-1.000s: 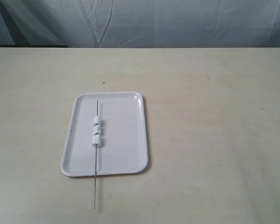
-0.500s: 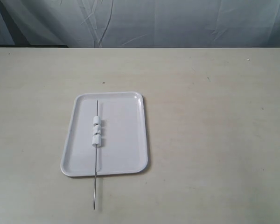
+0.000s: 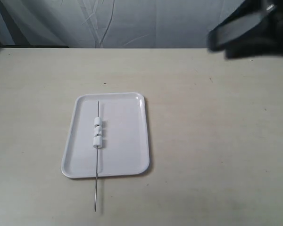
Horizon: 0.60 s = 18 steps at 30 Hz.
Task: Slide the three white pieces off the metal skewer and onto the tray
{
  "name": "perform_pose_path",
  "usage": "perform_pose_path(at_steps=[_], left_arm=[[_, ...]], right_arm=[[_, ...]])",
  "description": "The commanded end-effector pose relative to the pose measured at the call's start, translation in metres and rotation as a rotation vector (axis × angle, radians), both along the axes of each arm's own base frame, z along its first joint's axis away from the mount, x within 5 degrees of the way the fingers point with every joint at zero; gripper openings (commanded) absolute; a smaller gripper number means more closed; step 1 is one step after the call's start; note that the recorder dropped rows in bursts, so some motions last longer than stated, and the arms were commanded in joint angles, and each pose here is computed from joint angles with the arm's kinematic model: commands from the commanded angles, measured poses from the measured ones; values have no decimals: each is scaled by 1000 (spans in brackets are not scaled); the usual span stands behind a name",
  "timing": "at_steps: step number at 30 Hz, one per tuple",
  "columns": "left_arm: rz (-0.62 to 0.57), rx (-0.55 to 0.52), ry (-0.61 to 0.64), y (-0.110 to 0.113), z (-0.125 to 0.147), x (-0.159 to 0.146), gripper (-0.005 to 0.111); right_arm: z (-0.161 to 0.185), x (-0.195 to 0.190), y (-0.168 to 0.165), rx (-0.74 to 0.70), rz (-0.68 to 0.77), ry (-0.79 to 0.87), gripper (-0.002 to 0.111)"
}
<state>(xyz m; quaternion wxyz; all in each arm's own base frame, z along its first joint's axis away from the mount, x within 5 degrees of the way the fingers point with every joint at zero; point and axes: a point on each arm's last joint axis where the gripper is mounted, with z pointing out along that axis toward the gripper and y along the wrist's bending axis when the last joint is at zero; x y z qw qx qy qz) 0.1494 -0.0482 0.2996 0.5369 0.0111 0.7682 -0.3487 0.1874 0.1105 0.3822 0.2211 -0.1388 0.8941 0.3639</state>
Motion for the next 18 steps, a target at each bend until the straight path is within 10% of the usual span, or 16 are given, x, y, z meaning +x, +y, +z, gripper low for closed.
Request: perform_pose_path(at_steps=[1,9,18], left_arm=[[-343,-16,366,-21,-56,7,0],[-280,-15,668,-15,-119,29,27],[-196,46,726,-8,-139,38,48]], right_arm=[[-52,25,44,-37,166,215,39],[-139,38,134,-145,227,279,39],[-214,29,202,-253,197,401,39]])
